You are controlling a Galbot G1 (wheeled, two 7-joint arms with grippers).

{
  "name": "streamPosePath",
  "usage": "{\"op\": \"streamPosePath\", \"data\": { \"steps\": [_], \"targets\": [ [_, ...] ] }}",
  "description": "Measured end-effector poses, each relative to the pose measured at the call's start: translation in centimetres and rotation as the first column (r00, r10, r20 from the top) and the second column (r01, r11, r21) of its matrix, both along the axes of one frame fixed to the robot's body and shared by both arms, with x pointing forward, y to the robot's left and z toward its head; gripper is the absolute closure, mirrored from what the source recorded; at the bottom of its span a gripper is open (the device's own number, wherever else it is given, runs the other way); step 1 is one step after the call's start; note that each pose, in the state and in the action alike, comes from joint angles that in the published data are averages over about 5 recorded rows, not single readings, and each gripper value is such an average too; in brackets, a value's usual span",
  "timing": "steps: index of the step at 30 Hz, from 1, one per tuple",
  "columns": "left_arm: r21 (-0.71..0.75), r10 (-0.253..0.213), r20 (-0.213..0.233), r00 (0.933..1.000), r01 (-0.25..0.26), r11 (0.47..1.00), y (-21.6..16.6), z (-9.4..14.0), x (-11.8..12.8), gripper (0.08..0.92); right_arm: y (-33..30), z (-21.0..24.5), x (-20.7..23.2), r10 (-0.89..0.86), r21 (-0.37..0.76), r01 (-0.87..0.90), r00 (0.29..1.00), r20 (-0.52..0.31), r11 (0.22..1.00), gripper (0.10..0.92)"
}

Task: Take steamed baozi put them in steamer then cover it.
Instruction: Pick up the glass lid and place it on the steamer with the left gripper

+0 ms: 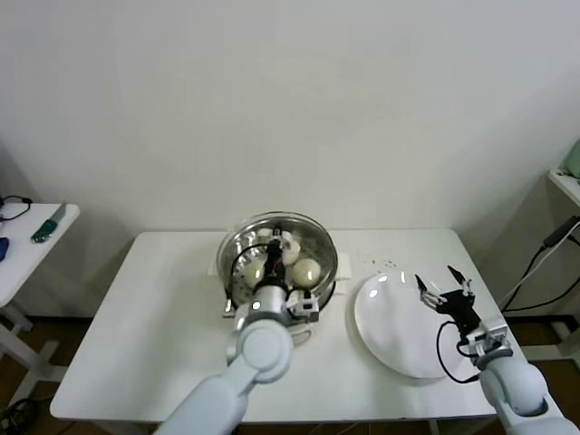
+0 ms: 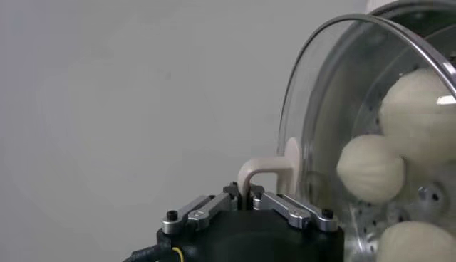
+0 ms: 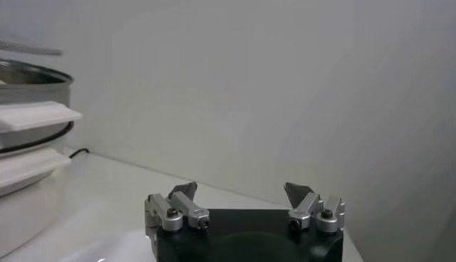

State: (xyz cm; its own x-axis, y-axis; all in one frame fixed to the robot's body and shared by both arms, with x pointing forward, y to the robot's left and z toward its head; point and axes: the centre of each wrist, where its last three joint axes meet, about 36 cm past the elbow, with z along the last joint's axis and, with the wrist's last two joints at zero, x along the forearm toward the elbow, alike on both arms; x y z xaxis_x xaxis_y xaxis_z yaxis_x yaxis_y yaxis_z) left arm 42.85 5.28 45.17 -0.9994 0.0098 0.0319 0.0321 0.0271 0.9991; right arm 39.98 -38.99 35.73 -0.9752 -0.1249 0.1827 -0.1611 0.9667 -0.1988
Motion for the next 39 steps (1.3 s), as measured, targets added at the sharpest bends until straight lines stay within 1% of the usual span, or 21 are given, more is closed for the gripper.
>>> {"op": "streamPosePath", "data": {
  "steps": [7,13,22,39],
  "targets": [
    [0.009,0.006,-0.016,0.9999,-0.005,1.000,-0.7,-0.9,0.6,0.847,-0.2,-0.2,-0.1,-0.005,0.000,0.005,1.000,0.000,1.000,0.200],
    [0.020,0.001,-0.020,0.9998,-0.001,1.000,-1.2,-1.6,0.8,0.847,-0.2,-0.4,-0.2,-0.007,0.000,0.007,1.000,0.001,1.000,0.200],
    [0.030,0.001,-0.020,0.9998,-0.001,1.000,-1.3,-2.1,1.0,0.847,0.0,-0.5,-0.2,-0.006,0.000,0.006,1.000,0.003,1.000,0.200],
    [0.027,-0.002,-0.028,0.9996,0.003,1.000,-1.3,-2.9,0.6,0.847,0.4,-0.8,-0.3,0.000,0.001,0.000,1.000,0.004,1.000,0.200]
  ]
}}
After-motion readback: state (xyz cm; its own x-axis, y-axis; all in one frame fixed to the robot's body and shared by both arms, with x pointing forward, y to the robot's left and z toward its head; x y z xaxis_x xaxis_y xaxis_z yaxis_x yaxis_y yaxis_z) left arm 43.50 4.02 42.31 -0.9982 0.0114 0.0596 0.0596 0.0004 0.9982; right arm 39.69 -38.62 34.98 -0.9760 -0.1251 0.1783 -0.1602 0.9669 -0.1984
